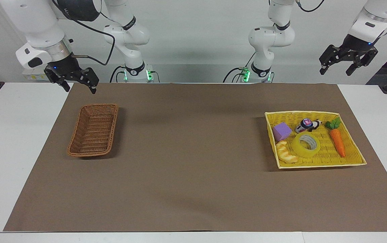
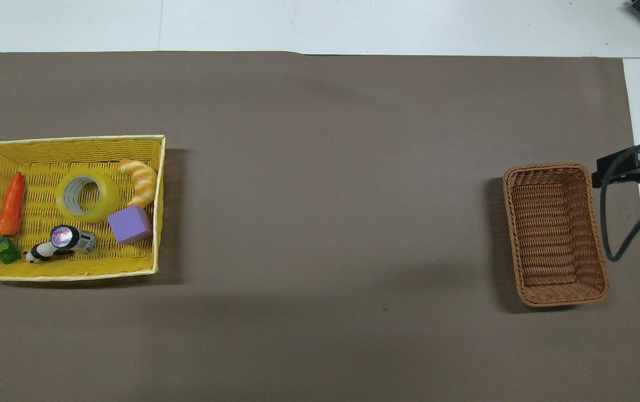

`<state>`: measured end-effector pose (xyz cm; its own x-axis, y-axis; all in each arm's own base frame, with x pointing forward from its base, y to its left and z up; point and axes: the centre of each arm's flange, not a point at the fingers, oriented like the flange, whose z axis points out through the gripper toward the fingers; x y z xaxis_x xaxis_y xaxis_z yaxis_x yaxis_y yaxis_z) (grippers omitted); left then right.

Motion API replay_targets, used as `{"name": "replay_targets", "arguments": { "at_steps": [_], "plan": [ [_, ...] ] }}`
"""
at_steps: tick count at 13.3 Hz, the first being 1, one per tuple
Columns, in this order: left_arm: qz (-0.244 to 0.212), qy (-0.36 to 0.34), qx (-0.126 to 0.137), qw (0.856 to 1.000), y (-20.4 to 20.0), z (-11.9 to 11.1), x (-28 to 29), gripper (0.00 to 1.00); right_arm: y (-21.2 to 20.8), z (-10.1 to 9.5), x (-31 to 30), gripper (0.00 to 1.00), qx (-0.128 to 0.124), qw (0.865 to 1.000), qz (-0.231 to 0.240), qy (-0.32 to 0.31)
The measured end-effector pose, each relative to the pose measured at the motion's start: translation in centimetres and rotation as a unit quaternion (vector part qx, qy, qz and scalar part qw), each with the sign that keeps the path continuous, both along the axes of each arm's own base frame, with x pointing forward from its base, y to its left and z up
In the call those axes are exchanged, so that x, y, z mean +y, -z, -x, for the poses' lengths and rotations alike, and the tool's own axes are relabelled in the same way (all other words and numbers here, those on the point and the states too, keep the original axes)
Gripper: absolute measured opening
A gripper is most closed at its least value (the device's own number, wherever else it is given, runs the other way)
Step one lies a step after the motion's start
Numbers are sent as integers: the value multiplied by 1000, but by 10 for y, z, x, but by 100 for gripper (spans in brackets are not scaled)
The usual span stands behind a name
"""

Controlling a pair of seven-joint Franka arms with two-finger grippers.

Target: Move tape to another basket

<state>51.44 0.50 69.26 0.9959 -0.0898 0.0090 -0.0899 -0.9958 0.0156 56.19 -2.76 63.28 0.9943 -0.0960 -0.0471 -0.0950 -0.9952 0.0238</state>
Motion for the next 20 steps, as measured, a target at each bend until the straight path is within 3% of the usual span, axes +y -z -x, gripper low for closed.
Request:
{"name": "replay_targets", "arguments": {
  "at_steps": [11,15,20],
  "plan": [
    [0,3,-3,1000,0,-1,-3,100,-2,3,0,100,2,1000,-1,0],
    [0,1,-26,1000,7,-10,-2,100,3,7,0,100,11,1000,-1,0],
    [-1,-9,-48,999,44,-27,14,100,3,12,1,100,13,1000,-1,0]
  ]
}}
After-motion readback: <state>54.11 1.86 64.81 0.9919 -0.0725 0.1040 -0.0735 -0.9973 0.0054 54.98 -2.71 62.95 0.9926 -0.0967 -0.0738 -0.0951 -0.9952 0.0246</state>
